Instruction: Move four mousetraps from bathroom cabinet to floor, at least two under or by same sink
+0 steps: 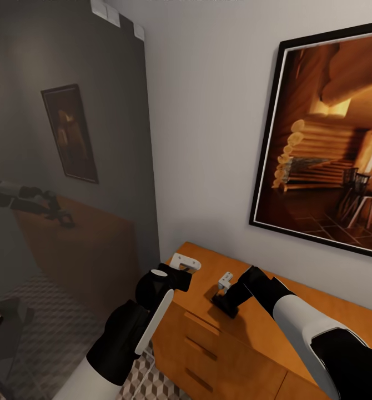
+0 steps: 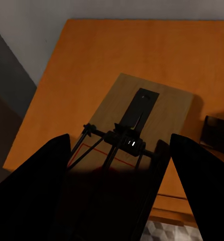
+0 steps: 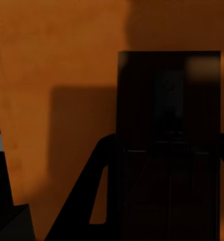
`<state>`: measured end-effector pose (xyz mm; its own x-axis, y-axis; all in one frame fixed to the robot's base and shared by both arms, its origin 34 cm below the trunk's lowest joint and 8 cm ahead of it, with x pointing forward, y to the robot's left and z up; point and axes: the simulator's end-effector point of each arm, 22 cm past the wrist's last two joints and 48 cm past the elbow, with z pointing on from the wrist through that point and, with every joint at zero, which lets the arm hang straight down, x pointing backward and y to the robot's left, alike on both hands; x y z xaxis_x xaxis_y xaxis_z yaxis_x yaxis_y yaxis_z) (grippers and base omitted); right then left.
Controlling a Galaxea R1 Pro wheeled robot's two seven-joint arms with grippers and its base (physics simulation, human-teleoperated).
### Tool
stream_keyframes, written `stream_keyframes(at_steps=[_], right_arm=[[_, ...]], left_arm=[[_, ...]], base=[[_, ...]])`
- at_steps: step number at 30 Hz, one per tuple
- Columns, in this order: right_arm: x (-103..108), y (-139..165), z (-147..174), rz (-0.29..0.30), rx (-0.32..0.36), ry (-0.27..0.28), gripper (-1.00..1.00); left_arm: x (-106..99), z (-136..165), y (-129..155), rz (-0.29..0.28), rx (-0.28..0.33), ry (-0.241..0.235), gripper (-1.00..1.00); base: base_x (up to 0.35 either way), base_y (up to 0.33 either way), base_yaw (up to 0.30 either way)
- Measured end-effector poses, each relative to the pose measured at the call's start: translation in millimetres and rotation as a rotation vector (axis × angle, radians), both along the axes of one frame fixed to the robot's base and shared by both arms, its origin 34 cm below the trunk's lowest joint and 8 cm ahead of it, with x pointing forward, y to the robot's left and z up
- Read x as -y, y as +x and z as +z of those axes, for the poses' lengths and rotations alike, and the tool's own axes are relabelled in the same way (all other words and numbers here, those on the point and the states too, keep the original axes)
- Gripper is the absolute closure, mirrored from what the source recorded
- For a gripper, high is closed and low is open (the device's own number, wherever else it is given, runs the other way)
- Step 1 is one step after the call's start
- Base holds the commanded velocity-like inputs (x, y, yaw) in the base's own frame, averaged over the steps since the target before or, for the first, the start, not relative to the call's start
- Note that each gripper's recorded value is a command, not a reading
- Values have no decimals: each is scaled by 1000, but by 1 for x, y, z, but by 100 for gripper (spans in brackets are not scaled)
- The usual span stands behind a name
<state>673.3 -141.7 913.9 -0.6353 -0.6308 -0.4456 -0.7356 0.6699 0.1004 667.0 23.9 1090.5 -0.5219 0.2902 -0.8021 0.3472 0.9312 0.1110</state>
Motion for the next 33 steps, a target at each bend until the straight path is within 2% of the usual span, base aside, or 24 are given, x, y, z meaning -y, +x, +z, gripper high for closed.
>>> stream_keyframes(at_steps=[7, 13, 33], right_arm=[[0, -3, 5, 0, -1, 0, 100], [0, -5, 8, 1, -1, -1, 100], [0, -6, 9, 1, -1, -1, 100]], left_arm=[[0, 5, -3, 0, 0, 0, 100], [0, 9, -5, 0, 1, -1, 100], [0, 9, -5, 1, 1, -1, 100]], base=[[-8, 0, 0], [-228, 60, 0], [-261, 227, 0]])
